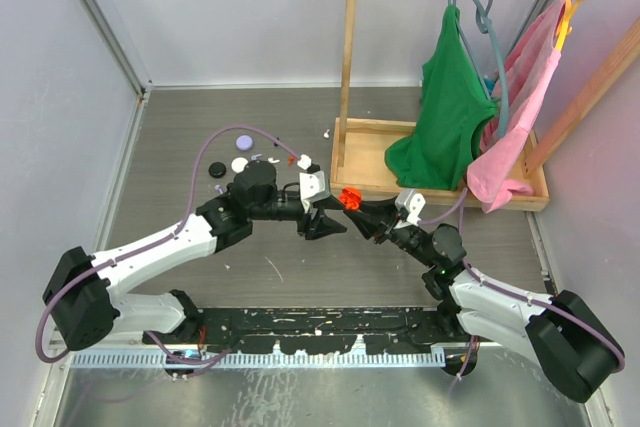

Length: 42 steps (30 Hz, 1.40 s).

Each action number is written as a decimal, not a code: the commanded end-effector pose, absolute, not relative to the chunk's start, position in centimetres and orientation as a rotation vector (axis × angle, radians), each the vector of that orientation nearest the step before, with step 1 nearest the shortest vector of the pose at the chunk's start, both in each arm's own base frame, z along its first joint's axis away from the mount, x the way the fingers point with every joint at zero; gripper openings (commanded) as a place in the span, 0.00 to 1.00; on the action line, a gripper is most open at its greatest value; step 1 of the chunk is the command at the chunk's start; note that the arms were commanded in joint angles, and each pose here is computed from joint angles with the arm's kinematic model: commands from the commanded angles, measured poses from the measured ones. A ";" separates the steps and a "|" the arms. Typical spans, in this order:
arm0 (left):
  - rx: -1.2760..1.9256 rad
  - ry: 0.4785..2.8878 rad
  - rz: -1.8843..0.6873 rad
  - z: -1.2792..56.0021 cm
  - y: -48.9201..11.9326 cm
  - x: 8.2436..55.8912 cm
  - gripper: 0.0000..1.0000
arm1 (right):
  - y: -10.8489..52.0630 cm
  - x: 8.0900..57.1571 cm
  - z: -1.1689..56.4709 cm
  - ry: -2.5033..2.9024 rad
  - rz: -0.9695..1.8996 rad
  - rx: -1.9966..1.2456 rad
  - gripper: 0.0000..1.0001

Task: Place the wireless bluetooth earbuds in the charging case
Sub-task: Adjust the earbud with the charging case, then move the earbud to the center of the board.

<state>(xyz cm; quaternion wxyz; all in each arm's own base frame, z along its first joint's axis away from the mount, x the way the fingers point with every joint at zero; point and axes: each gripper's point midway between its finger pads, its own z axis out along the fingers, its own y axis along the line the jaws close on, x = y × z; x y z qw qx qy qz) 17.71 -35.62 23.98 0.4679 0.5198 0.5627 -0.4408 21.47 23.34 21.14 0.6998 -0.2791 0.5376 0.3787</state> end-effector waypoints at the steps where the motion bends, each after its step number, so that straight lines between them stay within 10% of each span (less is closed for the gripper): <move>1: 1.265 1.295 -1.109 26.6 -36.5 17.8 0.51 | 23.4 21.0 23.6 1.098 0.852 -0.612 0.03; 24: 1.177 1.344 -1.121 28.1 -37.7 19.1 0.55 | 23.4 21.2 23.4 1.108 0.852 -0.611 0.03; 42: 0.558 2.053 -0.506 19.8 -26.6 34.2 0.55 | 22.8 22.6 22.2 1.171 0.797 -0.558 0.03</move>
